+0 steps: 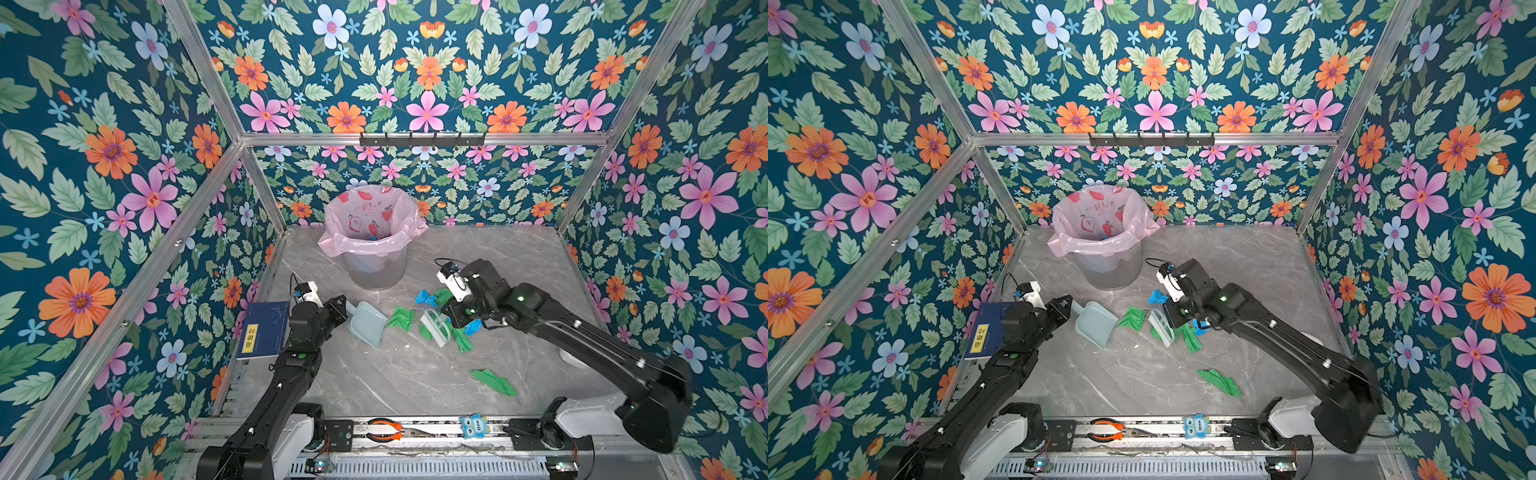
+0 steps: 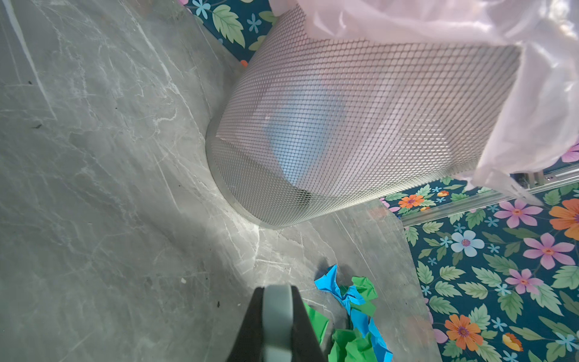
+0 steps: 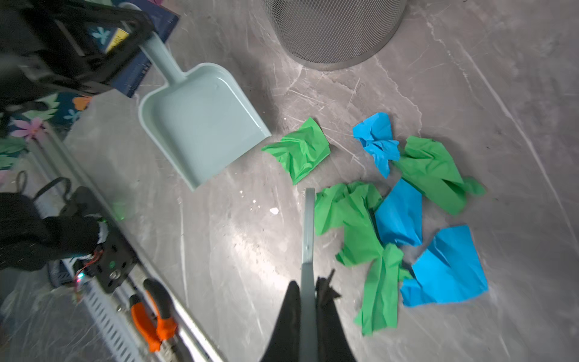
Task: Sweep away the paper scraps from the table
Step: 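Move the brush in the right gripper out beyond the scrap pile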
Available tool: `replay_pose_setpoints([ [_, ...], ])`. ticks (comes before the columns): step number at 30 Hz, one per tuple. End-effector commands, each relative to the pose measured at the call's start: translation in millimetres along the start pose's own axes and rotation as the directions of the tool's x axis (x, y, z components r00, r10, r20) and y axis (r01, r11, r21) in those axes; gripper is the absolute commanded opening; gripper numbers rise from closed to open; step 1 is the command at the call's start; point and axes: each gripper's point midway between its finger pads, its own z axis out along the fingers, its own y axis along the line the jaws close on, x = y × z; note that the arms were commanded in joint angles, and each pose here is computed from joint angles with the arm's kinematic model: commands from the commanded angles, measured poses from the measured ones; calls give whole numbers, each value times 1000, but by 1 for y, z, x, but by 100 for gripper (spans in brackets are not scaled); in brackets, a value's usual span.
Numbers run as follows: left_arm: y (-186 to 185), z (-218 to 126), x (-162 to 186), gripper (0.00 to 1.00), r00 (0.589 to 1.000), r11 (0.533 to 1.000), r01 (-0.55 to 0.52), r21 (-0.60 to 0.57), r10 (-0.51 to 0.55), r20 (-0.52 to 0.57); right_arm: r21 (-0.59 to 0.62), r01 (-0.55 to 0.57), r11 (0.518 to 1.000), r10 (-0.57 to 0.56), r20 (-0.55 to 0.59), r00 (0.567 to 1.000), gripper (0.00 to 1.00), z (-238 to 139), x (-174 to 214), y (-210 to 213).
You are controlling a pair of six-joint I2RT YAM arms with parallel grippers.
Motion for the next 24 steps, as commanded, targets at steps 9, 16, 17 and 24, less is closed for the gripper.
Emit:
replay_pose_setpoints([
  [9,-8,-4,-7,0,1000,1000,-11,7,11,5,684,-249,686,424,-98,901,0,-110,112,-103],
  [16,-9,0,-5,0,1000,1000,-2,15,2,-9,857,-298,420,652,-57,756,0,-132,168,-117],
  [17,-8,1,-5,0,1000,1000,0,17,1,-10,868,-288,403,673,-68,737,0,-130,176,-116],
  [24,-3,3,1,0,1000,1000,9,11,-8,-22,762,-457,458,723,-21,690,0,-89,186,-105],
])
